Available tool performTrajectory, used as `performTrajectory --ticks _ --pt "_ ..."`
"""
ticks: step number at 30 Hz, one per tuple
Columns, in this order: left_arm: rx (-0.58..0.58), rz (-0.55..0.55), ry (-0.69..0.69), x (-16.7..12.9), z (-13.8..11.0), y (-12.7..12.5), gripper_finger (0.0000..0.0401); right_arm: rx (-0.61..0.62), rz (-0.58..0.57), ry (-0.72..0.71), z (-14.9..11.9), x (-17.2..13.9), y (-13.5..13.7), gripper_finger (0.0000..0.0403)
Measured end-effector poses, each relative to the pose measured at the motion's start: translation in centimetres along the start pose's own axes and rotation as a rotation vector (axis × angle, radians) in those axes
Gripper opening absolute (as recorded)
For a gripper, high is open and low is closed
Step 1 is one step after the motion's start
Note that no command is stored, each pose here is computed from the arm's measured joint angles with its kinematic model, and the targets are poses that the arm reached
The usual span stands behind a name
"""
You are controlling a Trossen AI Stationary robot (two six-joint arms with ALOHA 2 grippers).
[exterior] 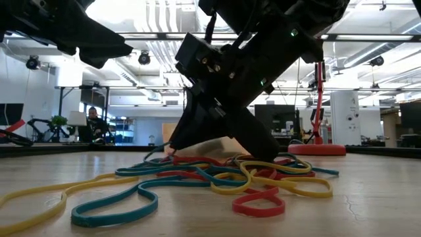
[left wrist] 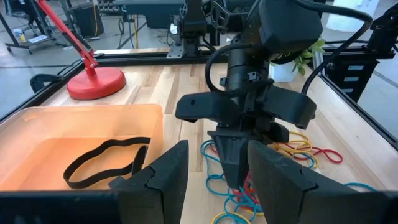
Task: Pick and place rubber bands into bin
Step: Put the blue rubber band into the orange bin
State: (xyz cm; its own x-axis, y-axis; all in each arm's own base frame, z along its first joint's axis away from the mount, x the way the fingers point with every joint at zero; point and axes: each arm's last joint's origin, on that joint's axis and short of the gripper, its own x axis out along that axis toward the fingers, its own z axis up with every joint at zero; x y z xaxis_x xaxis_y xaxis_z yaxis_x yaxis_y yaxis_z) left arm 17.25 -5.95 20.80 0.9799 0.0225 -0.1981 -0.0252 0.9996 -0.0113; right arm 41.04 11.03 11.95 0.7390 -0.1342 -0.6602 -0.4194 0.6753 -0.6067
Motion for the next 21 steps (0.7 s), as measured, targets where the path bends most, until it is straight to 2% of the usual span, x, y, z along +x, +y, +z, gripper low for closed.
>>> performTrajectory --ticks 9,15,21 --pt "0.001 0.000 0.001 0.0 0.0 0.0 0.0151 -0.006 -0.098 0.034 1.1 -3.0 -1.7 0.0008" --pt "0.000 0.000 0.000 0.0 0.0 0.0 0.0151 0.022 -0.215 0.059 1.8 -6.3 -4.2 0.0008" --pt "0.000 0.000 0.000 0.0 0.0 0.0 0.0151 0.063 -0.340 0.090 1.1 -8.5 -7.8 0.0008"
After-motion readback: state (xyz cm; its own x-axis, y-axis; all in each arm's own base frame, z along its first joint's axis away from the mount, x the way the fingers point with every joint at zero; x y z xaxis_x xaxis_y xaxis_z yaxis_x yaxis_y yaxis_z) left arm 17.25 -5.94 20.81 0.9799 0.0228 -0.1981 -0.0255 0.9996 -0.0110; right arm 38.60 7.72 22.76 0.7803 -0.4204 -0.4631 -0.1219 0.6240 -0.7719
